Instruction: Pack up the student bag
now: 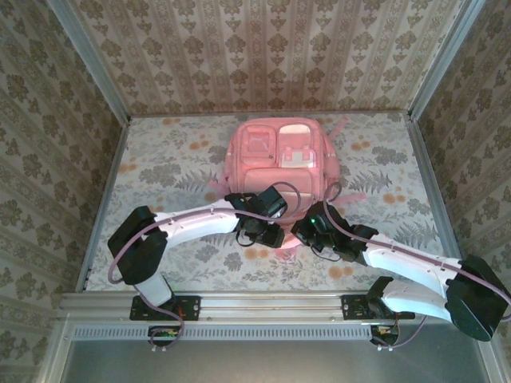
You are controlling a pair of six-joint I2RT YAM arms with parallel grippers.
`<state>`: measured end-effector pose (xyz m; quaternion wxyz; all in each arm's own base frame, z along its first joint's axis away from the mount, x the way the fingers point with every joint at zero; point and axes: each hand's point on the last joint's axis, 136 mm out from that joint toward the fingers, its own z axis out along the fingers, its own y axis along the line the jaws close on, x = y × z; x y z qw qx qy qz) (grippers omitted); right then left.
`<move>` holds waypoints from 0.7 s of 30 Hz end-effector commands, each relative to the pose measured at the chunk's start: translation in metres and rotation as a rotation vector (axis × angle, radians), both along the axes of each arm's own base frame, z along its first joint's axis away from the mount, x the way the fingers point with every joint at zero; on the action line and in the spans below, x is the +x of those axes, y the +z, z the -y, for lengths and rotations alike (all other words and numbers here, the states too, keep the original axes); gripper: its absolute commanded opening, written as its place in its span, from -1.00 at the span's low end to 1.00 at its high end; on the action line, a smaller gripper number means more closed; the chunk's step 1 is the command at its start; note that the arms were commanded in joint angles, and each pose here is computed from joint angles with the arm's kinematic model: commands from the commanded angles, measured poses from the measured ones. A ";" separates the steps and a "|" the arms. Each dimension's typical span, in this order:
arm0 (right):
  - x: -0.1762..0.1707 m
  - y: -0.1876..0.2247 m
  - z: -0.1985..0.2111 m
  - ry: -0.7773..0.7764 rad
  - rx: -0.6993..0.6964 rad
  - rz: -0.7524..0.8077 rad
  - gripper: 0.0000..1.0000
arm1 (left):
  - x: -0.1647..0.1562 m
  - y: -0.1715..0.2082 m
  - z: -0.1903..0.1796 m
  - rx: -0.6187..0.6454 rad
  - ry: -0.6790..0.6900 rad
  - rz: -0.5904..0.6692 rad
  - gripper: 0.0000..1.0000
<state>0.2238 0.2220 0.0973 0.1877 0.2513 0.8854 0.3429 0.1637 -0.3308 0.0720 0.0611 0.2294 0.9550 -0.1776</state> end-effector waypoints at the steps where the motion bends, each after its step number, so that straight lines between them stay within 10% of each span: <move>1: 0.000 0.014 -0.017 0.036 0.061 0.029 -1.00 | 0.010 -0.008 0.000 0.003 0.019 0.019 -0.52; 9: 0.004 0.001 0.012 -0.002 -0.104 0.041 -1.00 | 0.001 -0.003 -0.019 0.013 -0.031 0.030 -0.99; 21: 0.015 -0.022 0.064 -0.079 -0.337 -0.005 -1.00 | -0.007 0.000 -0.056 -0.001 -0.037 -0.008 -1.00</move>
